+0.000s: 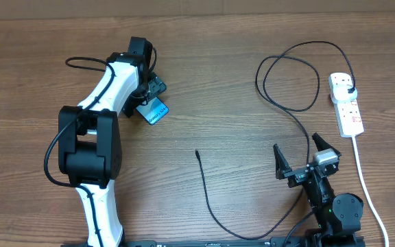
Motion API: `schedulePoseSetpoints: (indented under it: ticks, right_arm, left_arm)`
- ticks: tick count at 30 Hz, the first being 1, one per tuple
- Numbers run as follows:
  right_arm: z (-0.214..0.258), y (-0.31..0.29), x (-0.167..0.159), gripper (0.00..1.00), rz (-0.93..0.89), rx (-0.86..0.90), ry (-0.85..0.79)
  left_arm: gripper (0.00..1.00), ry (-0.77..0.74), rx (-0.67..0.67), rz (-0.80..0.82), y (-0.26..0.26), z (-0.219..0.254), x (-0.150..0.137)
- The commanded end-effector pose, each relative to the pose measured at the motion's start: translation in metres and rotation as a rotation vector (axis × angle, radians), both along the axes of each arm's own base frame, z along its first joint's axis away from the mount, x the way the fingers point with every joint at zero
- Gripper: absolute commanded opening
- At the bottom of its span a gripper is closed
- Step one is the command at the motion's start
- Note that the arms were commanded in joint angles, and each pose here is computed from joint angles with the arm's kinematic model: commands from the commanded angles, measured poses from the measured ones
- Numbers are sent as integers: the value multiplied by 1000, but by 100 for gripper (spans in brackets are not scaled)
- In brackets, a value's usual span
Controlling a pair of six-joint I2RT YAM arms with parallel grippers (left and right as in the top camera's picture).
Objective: Plug charger to phone and switch on socket
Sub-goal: 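Lower the left gripper onto the phone's bottom edge, then close the left gripper on the phone's bottom edge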
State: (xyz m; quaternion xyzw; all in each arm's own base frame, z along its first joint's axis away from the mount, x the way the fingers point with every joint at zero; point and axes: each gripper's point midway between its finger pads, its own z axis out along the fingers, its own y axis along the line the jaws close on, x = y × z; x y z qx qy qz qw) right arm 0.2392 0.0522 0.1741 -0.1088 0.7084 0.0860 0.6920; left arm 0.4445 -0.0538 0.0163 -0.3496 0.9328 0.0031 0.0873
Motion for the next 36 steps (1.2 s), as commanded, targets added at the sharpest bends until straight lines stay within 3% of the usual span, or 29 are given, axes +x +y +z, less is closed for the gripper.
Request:
schedulePoseSetpoints:
  ticks: [1, 36]
  right_arm:
    - [-1, 1, 0, 100, 4, 6, -6]
    - [-1, 1, 0, 100, 4, 6, -5]
  left_arm:
    - [100, 9, 16, 25, 5, -7, -1]
    - [100, 32, 44, 50, 11, -21, -12]
